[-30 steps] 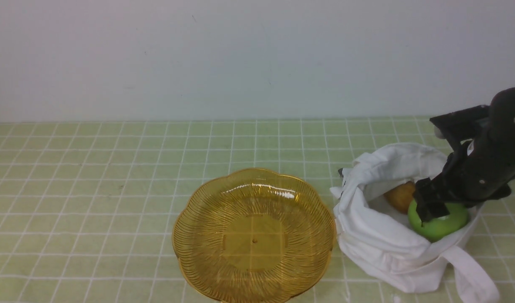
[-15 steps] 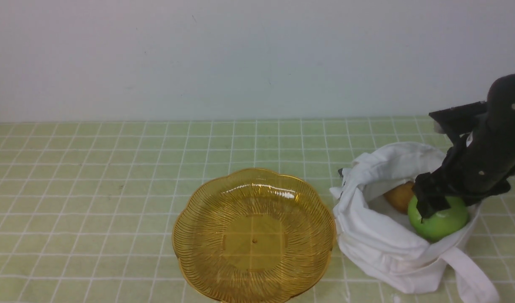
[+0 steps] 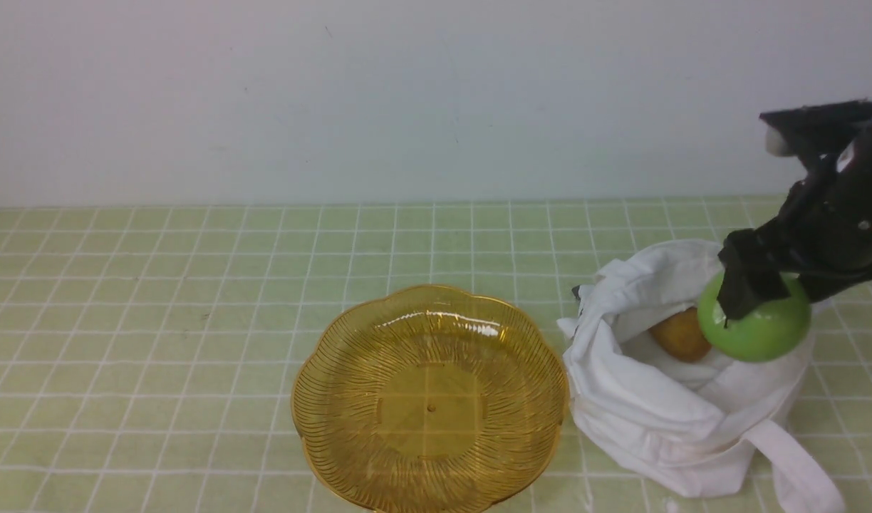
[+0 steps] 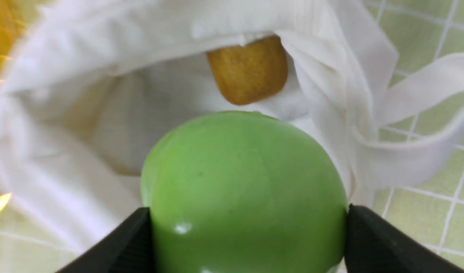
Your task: Take the fruit out of the bag on the green coffee tablecloth and place them on the plate.
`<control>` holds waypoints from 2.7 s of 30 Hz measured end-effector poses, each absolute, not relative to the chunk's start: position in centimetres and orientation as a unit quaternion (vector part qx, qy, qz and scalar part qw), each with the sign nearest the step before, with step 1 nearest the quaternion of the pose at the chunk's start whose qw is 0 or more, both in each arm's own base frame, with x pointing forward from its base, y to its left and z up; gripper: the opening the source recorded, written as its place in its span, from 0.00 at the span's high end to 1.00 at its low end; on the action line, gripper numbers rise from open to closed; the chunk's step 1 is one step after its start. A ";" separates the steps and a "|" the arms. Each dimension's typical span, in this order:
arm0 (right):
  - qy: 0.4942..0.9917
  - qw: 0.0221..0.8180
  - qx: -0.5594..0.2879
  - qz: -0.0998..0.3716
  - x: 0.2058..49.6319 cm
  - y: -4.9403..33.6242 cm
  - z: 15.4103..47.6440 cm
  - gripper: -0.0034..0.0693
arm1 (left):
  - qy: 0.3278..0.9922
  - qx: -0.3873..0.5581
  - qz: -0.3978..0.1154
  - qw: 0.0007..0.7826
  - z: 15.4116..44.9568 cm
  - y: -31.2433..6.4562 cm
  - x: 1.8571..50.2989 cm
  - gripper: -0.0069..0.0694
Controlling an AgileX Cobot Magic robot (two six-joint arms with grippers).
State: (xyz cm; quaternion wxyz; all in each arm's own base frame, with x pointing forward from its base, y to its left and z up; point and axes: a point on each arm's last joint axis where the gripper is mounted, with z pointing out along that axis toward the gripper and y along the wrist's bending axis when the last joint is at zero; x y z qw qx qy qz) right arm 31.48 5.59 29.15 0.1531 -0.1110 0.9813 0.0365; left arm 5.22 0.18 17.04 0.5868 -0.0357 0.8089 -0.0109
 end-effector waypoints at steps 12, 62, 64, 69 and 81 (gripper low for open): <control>0.894 0.276 -0.235 0.262 26.1 11.9 36.6 0.16 | 0.809 -0.036 -0.011 0.587 17.0 0.2 5.2 0.92; 0.873 0.239 -0.343 0.253 29.6 18.2 33.5 0.56 | 0.809 -0.036 -0.011 0.587 17.0 0.2 5.2 0.92; 0.882 0.227 -0.344 0.230 28.0 16.2 35.5 0.76 | 0.809 -0.036 -0.011 0.587 17.0 0.2 5.2 0.92; 0.893 0.256 -0.322 0.183 24.6 13.2 38.2 0.95 | 0.809 -0.036 -0.011 0.587 17.0 0.2 5.2 0.92; 0.879 0.383 -0.248 0.140 12.9 7.0 38.4 0.97 | 0.809 -0.036 -0.011 0.587 17.0 0.2 5.2 0.92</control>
